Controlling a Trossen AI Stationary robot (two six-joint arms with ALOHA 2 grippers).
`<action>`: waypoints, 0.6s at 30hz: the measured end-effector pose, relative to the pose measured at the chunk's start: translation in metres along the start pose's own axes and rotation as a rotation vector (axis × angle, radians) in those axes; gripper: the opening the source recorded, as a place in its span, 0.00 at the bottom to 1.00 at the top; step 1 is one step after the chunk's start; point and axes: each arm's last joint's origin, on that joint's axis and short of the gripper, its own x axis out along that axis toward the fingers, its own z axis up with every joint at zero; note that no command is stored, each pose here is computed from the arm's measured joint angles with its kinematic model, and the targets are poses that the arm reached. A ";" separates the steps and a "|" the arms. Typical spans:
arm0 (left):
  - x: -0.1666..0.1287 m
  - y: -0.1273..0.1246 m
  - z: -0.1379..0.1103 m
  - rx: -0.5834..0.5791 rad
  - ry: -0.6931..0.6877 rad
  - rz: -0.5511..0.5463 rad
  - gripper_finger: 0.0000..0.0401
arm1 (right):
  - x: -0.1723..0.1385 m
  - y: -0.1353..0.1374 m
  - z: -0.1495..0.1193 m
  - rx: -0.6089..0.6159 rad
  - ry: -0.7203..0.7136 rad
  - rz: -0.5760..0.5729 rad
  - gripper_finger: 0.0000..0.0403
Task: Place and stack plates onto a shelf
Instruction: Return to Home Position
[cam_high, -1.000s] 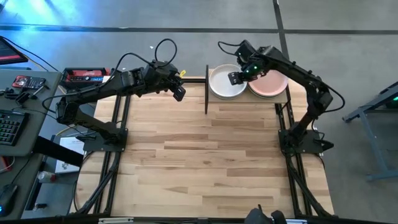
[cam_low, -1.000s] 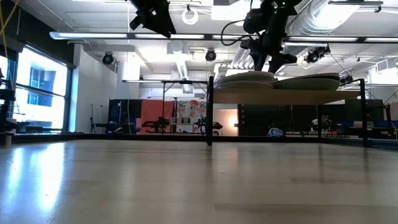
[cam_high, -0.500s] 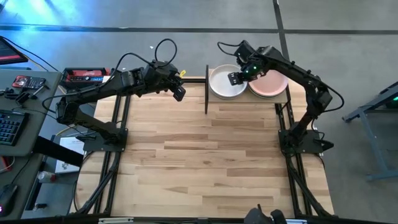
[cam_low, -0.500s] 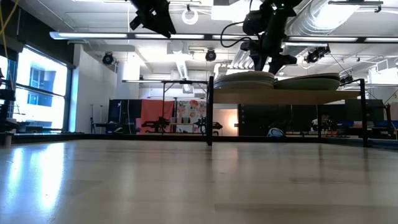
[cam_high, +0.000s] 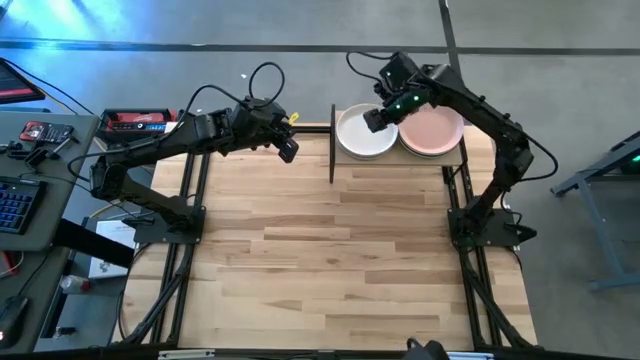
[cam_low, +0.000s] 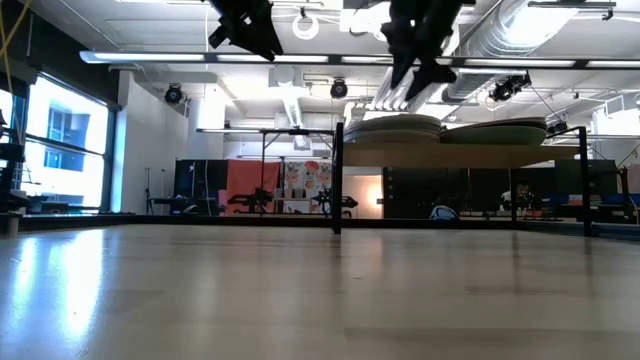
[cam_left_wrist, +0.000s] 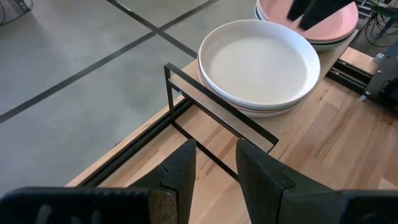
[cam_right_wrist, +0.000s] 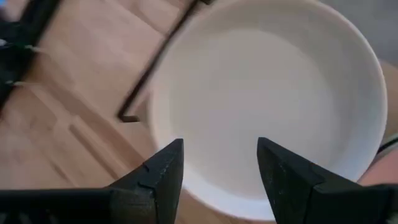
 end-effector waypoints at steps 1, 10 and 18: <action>0.000 0.000 0.000 0.000 0.000 0.000 0.25 | -0.006 0.004 0.000 -0.015 -0.007 0.007 0.45; 0.000 0.000 0.000 -0.001 -0.002 0.000 0.25 | -0.059 0.038 -0.018 -0.070 0.042 0.028 0.45; 0.002 -0.003 0.011 -0.038 -0.112 -0.016 0.25 | -0.086 0.081 -0.034 -0.298 -0.048 0.118 0.45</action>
